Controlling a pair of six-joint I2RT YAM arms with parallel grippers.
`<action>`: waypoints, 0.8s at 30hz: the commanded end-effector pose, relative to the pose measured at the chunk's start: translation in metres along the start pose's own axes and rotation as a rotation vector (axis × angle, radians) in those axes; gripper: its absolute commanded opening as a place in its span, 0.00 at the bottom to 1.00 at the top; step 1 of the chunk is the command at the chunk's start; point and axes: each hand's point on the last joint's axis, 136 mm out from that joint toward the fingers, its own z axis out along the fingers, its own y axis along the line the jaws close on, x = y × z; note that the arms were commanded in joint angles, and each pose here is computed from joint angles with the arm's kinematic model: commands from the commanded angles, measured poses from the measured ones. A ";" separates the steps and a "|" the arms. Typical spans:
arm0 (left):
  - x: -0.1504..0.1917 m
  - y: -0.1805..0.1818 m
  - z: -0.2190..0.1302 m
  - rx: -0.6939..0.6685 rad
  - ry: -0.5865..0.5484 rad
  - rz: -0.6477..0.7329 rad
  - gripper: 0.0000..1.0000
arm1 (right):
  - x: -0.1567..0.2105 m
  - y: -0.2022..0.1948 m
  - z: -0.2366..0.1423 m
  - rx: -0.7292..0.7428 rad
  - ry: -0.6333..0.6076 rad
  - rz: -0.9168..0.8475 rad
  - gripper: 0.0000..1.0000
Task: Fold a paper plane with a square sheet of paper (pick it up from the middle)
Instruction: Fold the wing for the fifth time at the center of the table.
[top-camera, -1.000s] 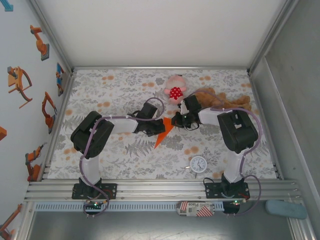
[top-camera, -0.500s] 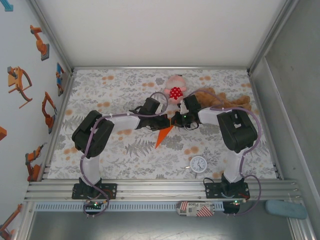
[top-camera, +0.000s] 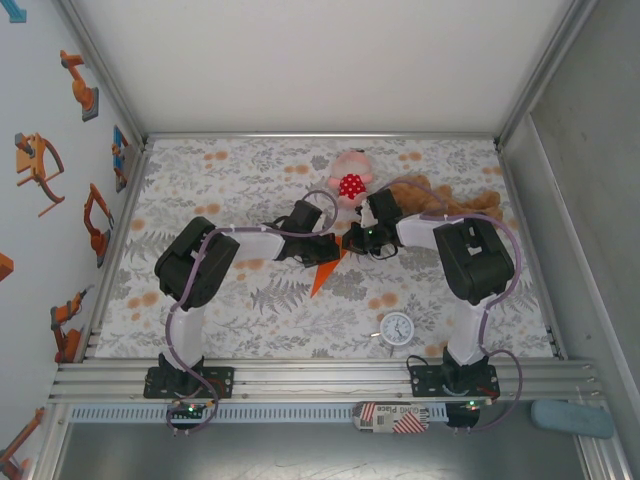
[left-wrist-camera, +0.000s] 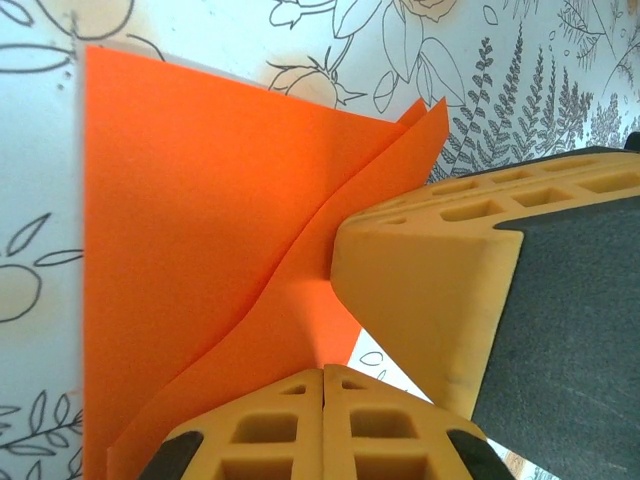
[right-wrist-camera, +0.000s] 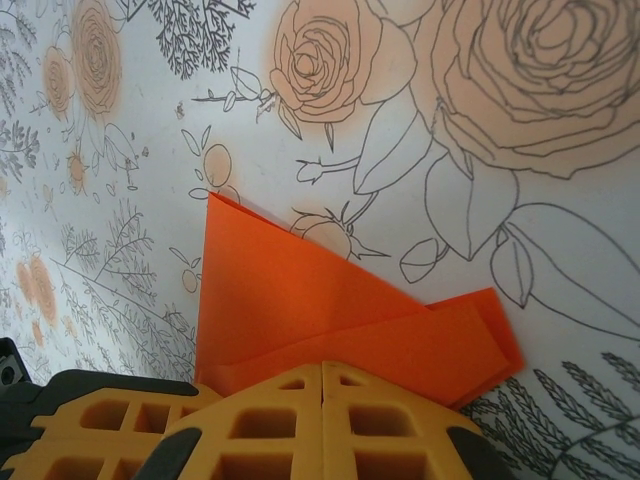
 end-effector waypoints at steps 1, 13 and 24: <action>0.000 0.000 0.008 -0.005 -0.008 0.002 0.00 | 0.023 -0.036 0.015 0.112 0.071 0.080 0.00; 0.042 0.026 -0.002 -0.116 0.079 0.049 0.00 | 0.025 -0.053 0.018 0.189 0.087 0.113 0.00; 0.082 0.035 -0.050 -0.160 0.097 0.104 0.07 | 0.022 -0.048 0.016 0.186 0.097 0.086 0.00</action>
